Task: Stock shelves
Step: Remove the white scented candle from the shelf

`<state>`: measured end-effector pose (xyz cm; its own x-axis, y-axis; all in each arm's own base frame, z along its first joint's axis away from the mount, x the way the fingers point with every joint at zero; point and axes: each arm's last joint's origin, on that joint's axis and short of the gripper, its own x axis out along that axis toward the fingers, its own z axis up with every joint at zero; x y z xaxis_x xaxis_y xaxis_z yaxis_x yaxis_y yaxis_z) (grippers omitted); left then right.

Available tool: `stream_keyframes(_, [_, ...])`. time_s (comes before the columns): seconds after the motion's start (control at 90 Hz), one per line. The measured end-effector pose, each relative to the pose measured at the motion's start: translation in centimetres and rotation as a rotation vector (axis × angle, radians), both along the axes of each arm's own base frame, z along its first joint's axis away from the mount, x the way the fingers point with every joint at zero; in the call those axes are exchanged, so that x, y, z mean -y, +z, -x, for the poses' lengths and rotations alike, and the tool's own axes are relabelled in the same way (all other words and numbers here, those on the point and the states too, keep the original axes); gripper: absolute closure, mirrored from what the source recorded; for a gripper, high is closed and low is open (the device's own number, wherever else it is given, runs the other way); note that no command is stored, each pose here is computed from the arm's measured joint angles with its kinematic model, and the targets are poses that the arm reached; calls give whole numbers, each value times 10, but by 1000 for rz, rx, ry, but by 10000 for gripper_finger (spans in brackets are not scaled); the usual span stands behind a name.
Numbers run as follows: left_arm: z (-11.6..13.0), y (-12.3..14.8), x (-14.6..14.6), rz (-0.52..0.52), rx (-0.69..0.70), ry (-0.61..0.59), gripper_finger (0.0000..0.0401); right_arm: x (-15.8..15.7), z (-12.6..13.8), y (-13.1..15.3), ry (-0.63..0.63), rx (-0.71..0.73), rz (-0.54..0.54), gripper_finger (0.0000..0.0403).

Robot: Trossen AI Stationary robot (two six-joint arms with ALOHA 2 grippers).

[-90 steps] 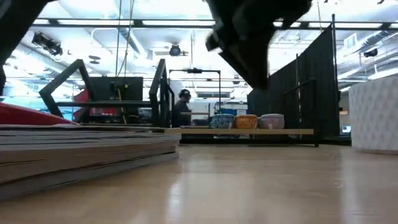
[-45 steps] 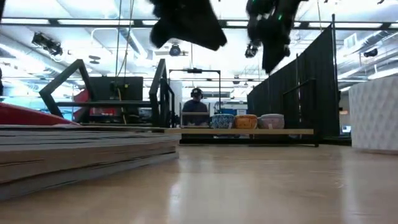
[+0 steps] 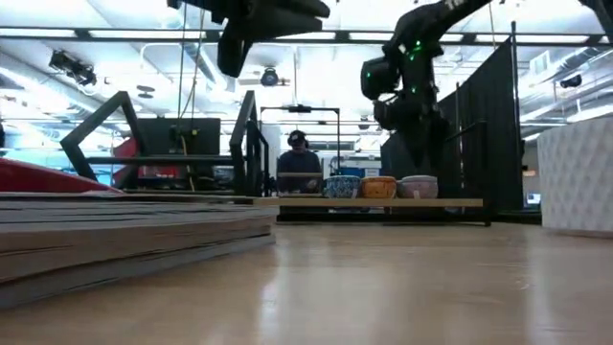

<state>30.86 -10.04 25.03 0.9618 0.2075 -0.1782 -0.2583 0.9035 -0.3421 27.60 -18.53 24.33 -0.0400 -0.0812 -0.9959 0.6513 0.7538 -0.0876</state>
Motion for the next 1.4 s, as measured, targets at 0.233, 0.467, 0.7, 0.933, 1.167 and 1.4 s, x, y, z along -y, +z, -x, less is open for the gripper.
stream_keyframes(0.233, [0, 0, 0, -20, -1, -5, 348, 9, 2, -18, -49, 47, 44, 33])
stream_keyframes(0.467, [0, 0, 0, -39, -5, -8, 348, 12, 2, -30, -76, 97, 55, 41])
stream_keyframes(0.7, [0, 0, 0, -40, -3, -9, 348, 12, 2, -41, -96, 117, 67, 53])
stream_keyframes(0.933, [0, 2, 0, -34, 14, -8, 348, 10, 4, -45, -96, 104, 60, 138])
stream_keyframes(1.167, [-1, 2, 0, -32, 19, -8, 348, -4, 7, -40, -55, 52, 26, 141])
stream_keyframes(1.4, [-1, 2, 0, -31, 19, -8, 348, -63, 4, -8, 98, 35, 13, 141])
